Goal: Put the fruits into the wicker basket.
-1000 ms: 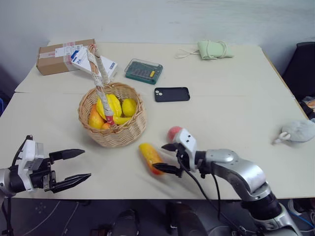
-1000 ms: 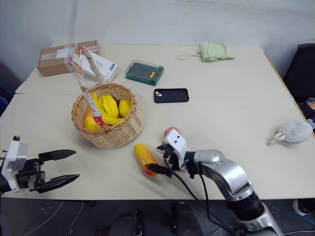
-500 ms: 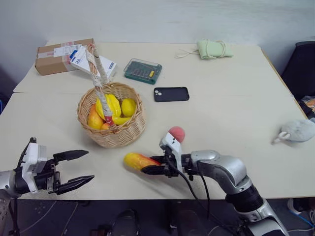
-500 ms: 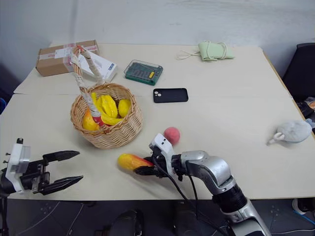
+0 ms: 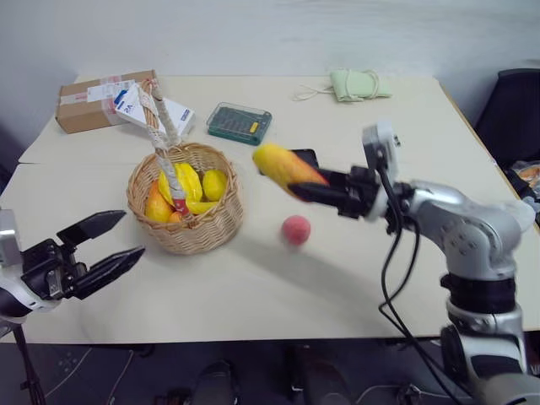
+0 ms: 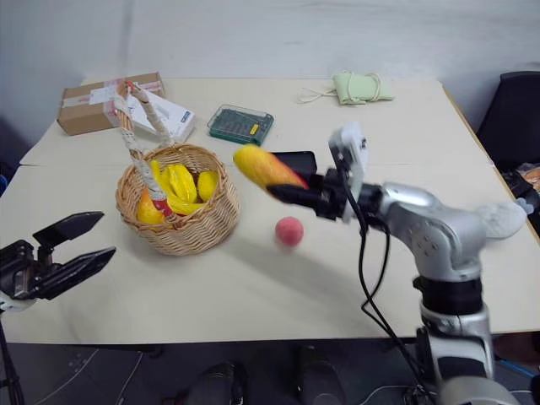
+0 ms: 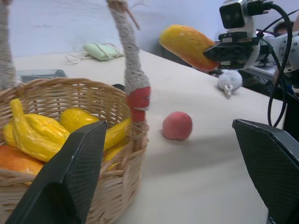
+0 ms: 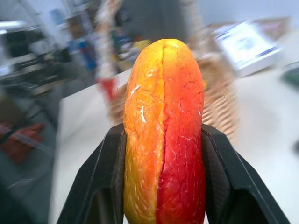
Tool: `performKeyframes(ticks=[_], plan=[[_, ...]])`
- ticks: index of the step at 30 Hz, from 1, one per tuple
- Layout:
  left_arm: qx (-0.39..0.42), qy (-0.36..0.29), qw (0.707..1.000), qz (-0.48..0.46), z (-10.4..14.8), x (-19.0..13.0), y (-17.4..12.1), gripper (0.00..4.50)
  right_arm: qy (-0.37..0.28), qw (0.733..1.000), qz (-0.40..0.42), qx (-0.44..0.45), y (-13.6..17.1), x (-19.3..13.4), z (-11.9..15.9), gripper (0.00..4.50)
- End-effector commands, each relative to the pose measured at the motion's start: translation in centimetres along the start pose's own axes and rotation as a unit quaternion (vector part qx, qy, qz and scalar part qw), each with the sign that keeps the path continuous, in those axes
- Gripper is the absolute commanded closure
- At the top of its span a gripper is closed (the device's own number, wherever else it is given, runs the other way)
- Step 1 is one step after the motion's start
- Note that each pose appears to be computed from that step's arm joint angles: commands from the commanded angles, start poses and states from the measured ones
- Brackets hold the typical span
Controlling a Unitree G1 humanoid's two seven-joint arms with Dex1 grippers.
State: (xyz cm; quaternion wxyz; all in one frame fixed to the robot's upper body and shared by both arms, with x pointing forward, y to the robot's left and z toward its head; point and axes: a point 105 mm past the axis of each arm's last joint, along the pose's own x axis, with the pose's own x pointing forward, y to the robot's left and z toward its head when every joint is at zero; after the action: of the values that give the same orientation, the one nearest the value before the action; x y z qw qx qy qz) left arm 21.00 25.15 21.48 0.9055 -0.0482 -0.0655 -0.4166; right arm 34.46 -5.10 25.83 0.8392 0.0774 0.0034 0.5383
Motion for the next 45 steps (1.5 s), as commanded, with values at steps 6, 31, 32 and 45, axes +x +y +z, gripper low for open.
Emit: performKeyframes(ticks=[6,31,32,45], plan=[[-0.007,-0.014,1.000,0.002,-0.3,0.5,-0.5,0.00,0.020,0.996,0.056,-0.074,2.2,8.9,1.3,2.90],[0.107,0.108,0.983,-0.106,-2.8,2.2,-0.9,0.00,0.030,0.947,-0.117,-0.299,-1.9,-14.7,-5.0,0.01],[0.117,0.111,0.981,-0.110,-2.8,2.3,-0.7,0.00,0.045,0.948,-0.139,-0.283,-1.7,-16.5,-6.6,0.01],[0.081,0.110,0.981,-0.139,-3.6,3.1,-0.7,0.00,0.095,0.967,-0.111,-0.207,-1.1,-14.0,-10.1,0.01]])
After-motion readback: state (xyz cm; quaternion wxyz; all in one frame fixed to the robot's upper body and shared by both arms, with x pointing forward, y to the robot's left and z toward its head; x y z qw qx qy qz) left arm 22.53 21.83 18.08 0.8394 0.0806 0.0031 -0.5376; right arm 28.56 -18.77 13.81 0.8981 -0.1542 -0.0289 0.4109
